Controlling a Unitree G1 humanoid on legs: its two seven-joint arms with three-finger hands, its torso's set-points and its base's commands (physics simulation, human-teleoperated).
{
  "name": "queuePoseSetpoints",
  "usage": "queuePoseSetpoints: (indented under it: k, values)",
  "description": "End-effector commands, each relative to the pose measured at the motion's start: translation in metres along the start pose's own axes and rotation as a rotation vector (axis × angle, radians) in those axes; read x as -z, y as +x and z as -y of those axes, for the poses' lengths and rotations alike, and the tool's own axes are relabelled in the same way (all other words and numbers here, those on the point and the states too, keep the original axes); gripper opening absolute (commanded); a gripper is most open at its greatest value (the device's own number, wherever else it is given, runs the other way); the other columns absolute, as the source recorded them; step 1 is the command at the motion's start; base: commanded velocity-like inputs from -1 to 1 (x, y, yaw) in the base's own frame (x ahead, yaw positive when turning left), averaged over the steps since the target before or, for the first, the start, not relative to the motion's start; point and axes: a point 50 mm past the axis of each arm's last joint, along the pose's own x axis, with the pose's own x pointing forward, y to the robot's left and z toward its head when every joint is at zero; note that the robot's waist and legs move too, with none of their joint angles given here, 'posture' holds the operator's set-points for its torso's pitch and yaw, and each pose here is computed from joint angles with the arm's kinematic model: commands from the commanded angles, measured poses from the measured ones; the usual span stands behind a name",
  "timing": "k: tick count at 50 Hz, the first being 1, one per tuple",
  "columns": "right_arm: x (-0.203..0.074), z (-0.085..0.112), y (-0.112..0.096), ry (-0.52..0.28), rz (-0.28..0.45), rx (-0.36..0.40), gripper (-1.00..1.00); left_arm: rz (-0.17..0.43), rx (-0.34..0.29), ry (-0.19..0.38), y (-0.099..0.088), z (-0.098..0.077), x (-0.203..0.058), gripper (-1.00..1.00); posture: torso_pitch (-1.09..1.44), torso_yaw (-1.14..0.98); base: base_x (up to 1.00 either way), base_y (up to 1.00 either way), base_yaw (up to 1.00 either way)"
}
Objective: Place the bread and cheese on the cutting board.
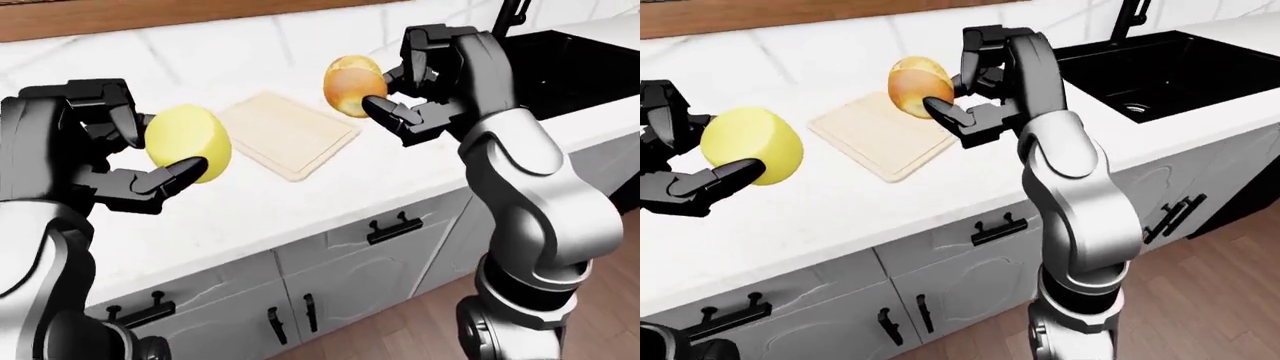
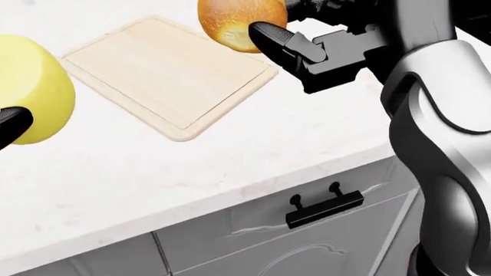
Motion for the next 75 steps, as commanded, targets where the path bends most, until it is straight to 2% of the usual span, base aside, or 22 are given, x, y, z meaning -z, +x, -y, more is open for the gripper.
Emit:
queuePoseSetpoints:
  k: [1,35,46,75]
  values:
    - [-0.0134,0.0041,-0.0013,-0.006,0.075,0.023,-1.00,0.091,-0.009,0.007,-0.0021,-0.0010,-0.0126,-1.00,0.00,0.00,0.00,0.00,0.20]
    - [-0.0144,0.0036,-0.0022,0.000,0.073,0.015,-1.00,0.089,-0.004,0.008,-0.0037,0.0004,-0.0120,-1.00,0.00,0.00,0.00,0.00,0.20]
    - [-0.0129,0.0040,-0.0003,0.002,0.067,0.029,-1.00,0.090,-0.001,0.012,-0.0031,0.0003,-0.0155,-1.00,0.00,0.00,0.00,0.00,0.04]
    - [-0.0123,0.0003,0.0008,0.015,0.068,0.009,-1.00,0.089,0.001,0.020,-0.0038,0.0020,-0.0115,-1.00,0.00,0.00,0.00,-0.11,0.00]
